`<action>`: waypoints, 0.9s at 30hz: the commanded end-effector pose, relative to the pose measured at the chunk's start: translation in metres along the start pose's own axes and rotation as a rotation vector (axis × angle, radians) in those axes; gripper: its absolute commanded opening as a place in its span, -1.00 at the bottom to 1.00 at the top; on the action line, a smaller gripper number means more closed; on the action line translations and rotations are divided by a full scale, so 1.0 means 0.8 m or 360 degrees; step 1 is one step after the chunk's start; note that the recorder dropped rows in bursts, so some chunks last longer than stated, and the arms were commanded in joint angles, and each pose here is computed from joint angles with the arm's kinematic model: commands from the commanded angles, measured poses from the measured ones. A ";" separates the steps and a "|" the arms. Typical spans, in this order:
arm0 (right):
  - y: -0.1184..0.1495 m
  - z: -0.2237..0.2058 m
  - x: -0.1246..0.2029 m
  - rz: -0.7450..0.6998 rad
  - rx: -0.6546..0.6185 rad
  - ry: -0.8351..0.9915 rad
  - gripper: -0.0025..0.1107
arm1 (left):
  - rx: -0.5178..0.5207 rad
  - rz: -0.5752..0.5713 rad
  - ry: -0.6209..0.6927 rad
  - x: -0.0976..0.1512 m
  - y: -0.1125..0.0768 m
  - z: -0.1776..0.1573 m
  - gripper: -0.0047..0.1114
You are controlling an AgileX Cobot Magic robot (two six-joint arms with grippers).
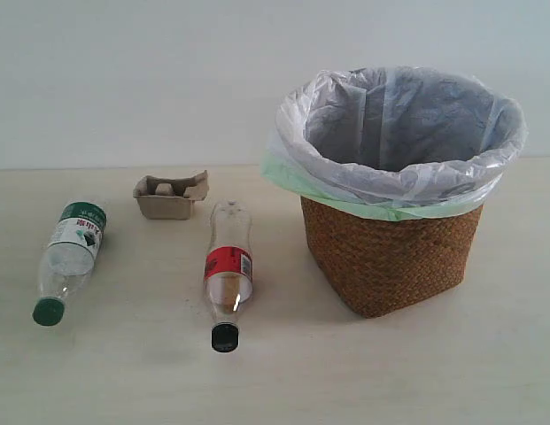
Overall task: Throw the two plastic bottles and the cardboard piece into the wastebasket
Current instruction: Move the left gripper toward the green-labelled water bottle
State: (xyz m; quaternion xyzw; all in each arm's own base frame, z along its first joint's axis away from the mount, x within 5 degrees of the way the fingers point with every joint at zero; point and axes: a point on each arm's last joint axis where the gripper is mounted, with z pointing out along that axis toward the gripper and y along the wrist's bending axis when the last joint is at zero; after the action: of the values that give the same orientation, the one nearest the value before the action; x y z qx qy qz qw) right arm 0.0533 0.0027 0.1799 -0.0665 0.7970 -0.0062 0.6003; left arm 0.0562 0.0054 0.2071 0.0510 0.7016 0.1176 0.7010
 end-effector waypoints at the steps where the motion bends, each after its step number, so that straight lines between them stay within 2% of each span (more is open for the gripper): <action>1: 0.000 -0.001 -0.001 0.0002 0.0009 -0.0015 -0.96 | -0.0064 -0.0173 -0.0336 -0.022 0.005 -0.003 -0.85; 6: 0.000 -0.001 -0.001 0.0002 0.0009 -0.0015 -0.96 | -0.0109 -0.0189 -0.0596 -0.040 0.010 -0.008 -0.85; 7: 0.000 -0.001 -0.001 0.0002 0.0009 -0.0015 -0.96 | -0.0107 -0.0239 -0.0648 -0.043 0.010 -0.010 -0.85; 11: 0.000 -0.001 -0.001 0.0002 0.0009 -0.0015 -0.96 | -0.0011 -0.0706 -0.0915 -0.059 0.014 -0.018 -0.85; 13: 0.000 -0.001 -0.001 0.0002 0.0009 -0.0015 -0.96 | 0.0051 -0.0883 -0.1053 -0.066 0.016 -0.023 -0.85; 17: 0.000 -0.001 -0.001 0.0002 0.0009 -0.0015 -0.96 | 0.0148 -0.1095 -0.1211 -0.074 0.018 -0.031 -0.85; 19: 0.000 -0.001 -0.001 0.0002 0.0009 -0.0015 -0.96 | 0.0162 -0.1129 -0.1210 -0.086 0.021 -0.033 -0.85; 21: 0.000 -0.001 -0.001 0.0002 0.0009 -0.0015 -0.96 | 0.0154 -0.1095 -0.1097 -0.100 0.023 -0.032 -0.85; 24: 0.000 -0.001 -0.001 0.0002 0.0009 -0.0015 -0.96 | 0.0102 -0.0973 -0.0839 -0.134 0.030 -0.031 -0.85; 27: 0.000 -0.001 -0.001 0.0002 0.0009 -0.0015 -0.96 | 0.0044 -0.0866 -0.0667 -0.170 0.040 -0.024 -0.85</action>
State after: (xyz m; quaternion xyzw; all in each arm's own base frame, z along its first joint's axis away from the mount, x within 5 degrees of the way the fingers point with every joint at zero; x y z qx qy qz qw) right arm 0.0533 0.0027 0.1799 -0.0665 0.7970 -0.0062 0.6003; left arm 0.0295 0.0002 0.3297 -0.0999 0.4773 -0.1288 0.8635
